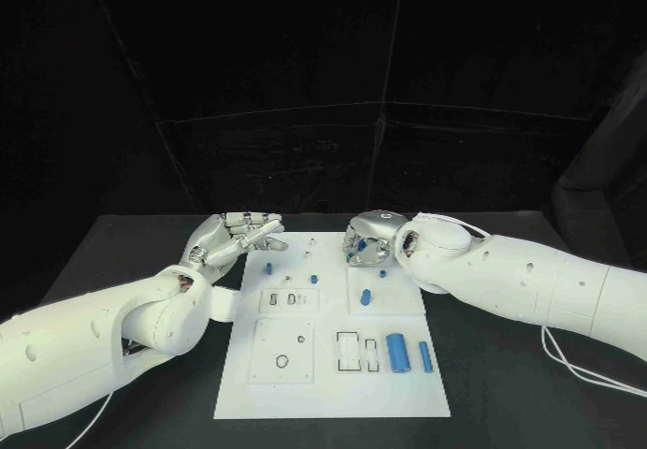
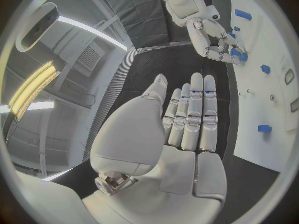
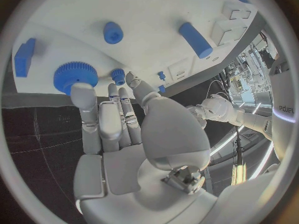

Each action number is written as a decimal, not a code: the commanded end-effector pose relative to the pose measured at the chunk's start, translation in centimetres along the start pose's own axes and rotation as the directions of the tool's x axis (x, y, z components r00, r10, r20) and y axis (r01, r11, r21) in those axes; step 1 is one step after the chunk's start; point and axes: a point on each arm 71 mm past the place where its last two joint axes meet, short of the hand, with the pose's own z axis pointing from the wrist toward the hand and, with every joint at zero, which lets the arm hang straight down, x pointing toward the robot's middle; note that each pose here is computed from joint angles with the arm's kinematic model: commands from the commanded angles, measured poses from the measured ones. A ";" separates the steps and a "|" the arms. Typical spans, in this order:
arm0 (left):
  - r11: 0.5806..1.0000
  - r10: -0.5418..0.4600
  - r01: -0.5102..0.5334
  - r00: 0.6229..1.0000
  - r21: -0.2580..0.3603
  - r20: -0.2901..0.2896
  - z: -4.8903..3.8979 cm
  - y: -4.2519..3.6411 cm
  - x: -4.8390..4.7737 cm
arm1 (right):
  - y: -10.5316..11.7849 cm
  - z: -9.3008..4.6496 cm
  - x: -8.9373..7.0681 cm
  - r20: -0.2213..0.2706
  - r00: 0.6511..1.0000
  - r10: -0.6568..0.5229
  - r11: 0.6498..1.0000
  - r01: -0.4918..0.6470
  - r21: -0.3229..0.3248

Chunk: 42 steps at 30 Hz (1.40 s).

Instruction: Assemble the parts on the task board

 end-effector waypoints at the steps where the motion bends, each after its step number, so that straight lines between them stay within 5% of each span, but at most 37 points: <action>1: 1.000 -0.006 0.006 1.000 0.005 -0.020 0.01 -0.17 0.21 | -0.1 0.1 0.1 -0.035 0.999 -0.025 1.000 0.025 0.013; 20: 1.000 -0.004 0.004 1.000 -0.004 -0.019 -0.10 -0.28 -0.10 | -0.3 0.4 0.1 -0.032 0.999 -0.026 0.999 0.027 0.026; 32: 1.000 -0.001 0.001 1.000 -0.007 -0.014 -0.15 -0.29 -0.37 | 0.7 0.0 -1.3 0.146 0.988 0.051 0.999 -0.050 -0.016; 42: 1.000 -0.001 0.001 1.000 -0.008 -0.014 -0.08 -0.24 -0.39 | 1.3 1.8 -2.6 0.214 0.975 0.055 0.998 -0.059 0.011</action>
